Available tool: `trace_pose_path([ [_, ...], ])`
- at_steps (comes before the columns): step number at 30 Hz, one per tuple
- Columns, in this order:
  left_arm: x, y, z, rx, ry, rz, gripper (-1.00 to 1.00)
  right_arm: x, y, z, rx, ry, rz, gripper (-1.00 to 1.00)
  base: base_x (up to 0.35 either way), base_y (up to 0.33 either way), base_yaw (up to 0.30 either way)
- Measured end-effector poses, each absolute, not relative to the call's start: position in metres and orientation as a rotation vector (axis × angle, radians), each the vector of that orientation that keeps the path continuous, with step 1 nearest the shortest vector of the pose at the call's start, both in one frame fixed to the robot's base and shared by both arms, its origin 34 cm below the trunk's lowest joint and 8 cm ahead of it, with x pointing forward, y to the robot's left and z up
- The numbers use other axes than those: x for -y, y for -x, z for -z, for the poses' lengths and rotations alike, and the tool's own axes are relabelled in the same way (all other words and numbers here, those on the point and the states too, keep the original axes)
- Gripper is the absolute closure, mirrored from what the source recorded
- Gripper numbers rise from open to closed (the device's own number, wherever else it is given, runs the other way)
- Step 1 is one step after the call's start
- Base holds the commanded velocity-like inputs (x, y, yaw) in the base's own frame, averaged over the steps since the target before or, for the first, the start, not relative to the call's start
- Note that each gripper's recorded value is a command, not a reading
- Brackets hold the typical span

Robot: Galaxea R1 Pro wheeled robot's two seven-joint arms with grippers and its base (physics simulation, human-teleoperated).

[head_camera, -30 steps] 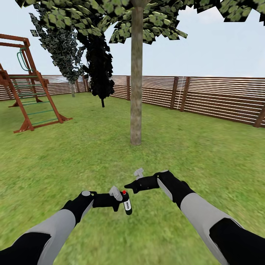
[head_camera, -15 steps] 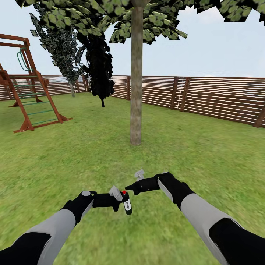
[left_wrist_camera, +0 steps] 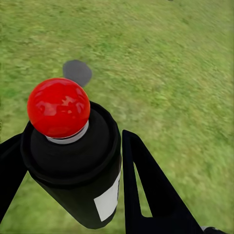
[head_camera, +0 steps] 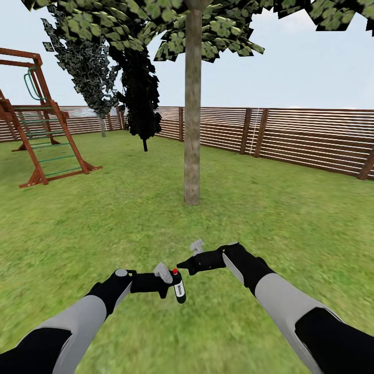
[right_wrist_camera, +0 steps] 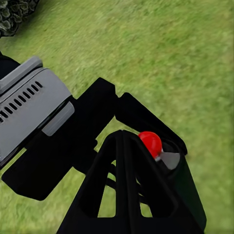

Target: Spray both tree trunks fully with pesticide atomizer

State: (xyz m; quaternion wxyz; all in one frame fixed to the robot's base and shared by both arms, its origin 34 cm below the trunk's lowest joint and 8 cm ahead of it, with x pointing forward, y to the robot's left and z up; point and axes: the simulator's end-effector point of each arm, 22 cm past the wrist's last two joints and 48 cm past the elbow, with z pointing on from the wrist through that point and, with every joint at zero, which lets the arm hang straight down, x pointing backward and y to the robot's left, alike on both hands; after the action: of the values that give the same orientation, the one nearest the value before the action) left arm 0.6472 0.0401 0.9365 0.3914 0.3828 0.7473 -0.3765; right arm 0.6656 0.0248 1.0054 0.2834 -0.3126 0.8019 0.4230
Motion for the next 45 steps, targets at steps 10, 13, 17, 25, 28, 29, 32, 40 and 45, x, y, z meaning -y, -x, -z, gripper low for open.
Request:
trace_pose_path([
  [10,-0.041,-0.647,-0.936,-1.899,-0.969,0.956,1.00,-0.024,-0.666,-1.005,-2.147,0.836,-1.130,1.00,0.000,0.000,0.000],
  [13,-0.040,-0.647,-0.937,-1.898,-0.969,0.959,1.00,-0.022,-0.667,-1.005,-2.148,0.832,-1.127,1.00,0.000,0.000,0.000],
  [17,-0.040,-0.647,-0.937,-1.897,-0.969,0.960,1.00,-0.017,-0.670,-1.004,-2.155,0.822,-1.112,1.00,0.000,0.000,0.000],
  [25,-0.040,-0.647,-0.937,-1.896,-0.970,0.960,1.00,-0.009,-0.682,-0.996,-2.182,0.791,-1.027,1.00,0.000,0.000,0.000],
  [28,-0.040,-0.647,-0.937,-1.896,-0.970,0.960,1.00,-0.013,-0.681,-0.996,-2.180,0.796,-1.029,1.00,0.000,0.000,0.000],
  [29,-0.040,-0.647,-0.937,-1.896,-0.969,0.960,1.00,-0.014,-0.680,-0.997,-2.179,0.797,-1.030,1.00,0.000,0.000,0.000],
  [32,-0.040,-0.647,-0.937,-1.897,-0.969,0.960,1.00,-0.015,-0.680,-0.997,-2.178,0.798,-1.031,1.00,0.000,0.000,0.000],
  [40,-0.040,-0.647,-0.937,-1.896,-0.970,0.960,1.00,-0.015,-0.680,-0.996,-2.180,0.797,-1.031,1.00,0.000,0.000,0.000],
  [45,-0.040,-0.647,-0.937,-1.897,-0.971,0.960,1.00,-0.016,-0.680,-0.996,-2.180,0.798,-1.029,1.00,0.000,0.000,0.000],
])
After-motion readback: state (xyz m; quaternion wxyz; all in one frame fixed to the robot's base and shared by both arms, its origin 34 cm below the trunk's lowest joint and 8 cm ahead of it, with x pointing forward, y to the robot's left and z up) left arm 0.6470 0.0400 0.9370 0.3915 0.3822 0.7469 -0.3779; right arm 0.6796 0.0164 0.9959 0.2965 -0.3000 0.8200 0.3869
